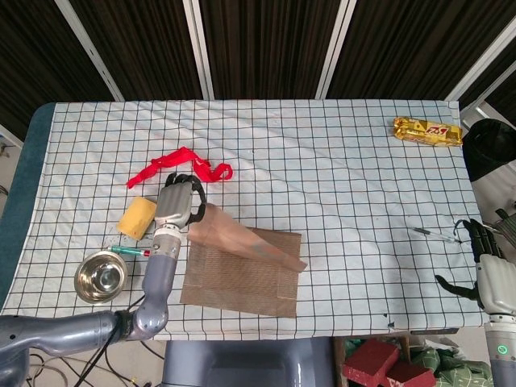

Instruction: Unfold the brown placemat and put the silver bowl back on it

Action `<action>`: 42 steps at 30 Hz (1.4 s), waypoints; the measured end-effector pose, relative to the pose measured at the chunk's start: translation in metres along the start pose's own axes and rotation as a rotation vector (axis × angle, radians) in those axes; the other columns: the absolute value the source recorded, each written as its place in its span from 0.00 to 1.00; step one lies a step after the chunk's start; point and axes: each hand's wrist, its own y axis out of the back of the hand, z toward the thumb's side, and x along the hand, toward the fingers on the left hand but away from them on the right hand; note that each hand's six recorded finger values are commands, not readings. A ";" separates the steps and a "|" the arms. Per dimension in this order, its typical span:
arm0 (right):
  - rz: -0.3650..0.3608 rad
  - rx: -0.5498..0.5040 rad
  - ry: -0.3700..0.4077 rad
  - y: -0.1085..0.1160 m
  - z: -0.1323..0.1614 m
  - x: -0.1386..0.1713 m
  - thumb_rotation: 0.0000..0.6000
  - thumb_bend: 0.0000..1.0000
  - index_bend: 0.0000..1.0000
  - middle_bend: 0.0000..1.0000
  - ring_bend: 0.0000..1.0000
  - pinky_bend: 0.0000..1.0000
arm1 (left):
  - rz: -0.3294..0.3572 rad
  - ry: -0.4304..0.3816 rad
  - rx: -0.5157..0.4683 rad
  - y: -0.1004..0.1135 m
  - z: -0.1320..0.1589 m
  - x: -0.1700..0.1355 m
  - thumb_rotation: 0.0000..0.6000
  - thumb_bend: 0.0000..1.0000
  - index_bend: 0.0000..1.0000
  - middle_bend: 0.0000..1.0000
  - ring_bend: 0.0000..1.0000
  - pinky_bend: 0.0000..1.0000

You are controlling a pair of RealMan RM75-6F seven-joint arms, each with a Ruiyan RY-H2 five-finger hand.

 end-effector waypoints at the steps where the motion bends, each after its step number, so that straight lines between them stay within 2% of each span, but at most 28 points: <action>1: 0.000 0.000 -0.002 0.000 0.000 0.000 1.00 0.10 0.04 0.00 0.00 0.16 | 0.011 0.007 -0.008 0.003 0.002 0.006 1.00 0.47 0.60 0.26 0.12 0.07; 9: -0.001 0.005 -0.007 0.001 -0.001 -0.001 1.00 0.10 0.04 0.00 0.00 0.16 | 0.093 0.055 0.000 0.025 0.009 0.040 1.00 0.47 0.59 0.26 0.12 0.07; 15: -0.005 0.010 -0.007 0.001 -0.001 -0.001 1.00 0.10 0.05 0.00 0.00 0.16 | 0.116 0.104 0.037 0.026 0.002 0.052 1.00 0.45 0.56 0.25 0.12 0.07; 17: -0.005 0.011 -0.008 0.001 -0.001 -0.001 1.00 0.10 0.05 0.00 0.00 0.16 | 0.119 0.114 0.058 0.025 0.000 0.056 1.00 0.36 0.49 0.20 0.10 0.06; 19: -0.007 0.012 -0.009 0.001 -0.001 -0.001 1.00 0.10 0.05 0.00 0.00 0.16 | 0.123 0.124 0.084 0.023 -0.004 0.059 1.00 0.20 0.34 0.13 0.05 0.03; 21: -0.009 0.015 -0.011 0.001 -0.002 -0.001 1.00 0.10 0.05 0.00 0.00 0.16 | 0.124 0.135 0.112 0.021 -0.007 0.062 1.00 0.12 0.22 0.08 0.02 0.02; 24: -0.010 0.019 -0.013 0.002 -0.002 -0.001 1.00 0.10 0.05 0.00 0.00 0.16 | 0.127 0.157 0.154 0.019 -0.014 0.065 1.00 0.09 0.14 0.06 0.01 0.01; 26: -0.010 0.022 -0.014 0.001 -0.003 -0.001 1.00 0.10 0.05 0.00 0.00 0.16 | 0.133 0.162 0.167 0.019 -0.016 0.065 1.00 0.09 0.12 0.05 0.01 0.01; 35: -0.005 0.025 -0.012 0.001 -0.002 -0.001 1.00 0.10 0.04 0.00 0.00 0.16 | 0.151 0.133 0.141 0.034 -0.031 0.051 1.00 0.09 0.12 0.05 0.01 0.01; 42: 0.006 0.047 0.004 -0.001 0.000 0.001 1.00 0.06 0.05 0.00 0.00 0.16 | 0.124 0.069 0.104 0.055 -0.059 0.006 1.00 0.08 0.11 0.05 0.01 0.01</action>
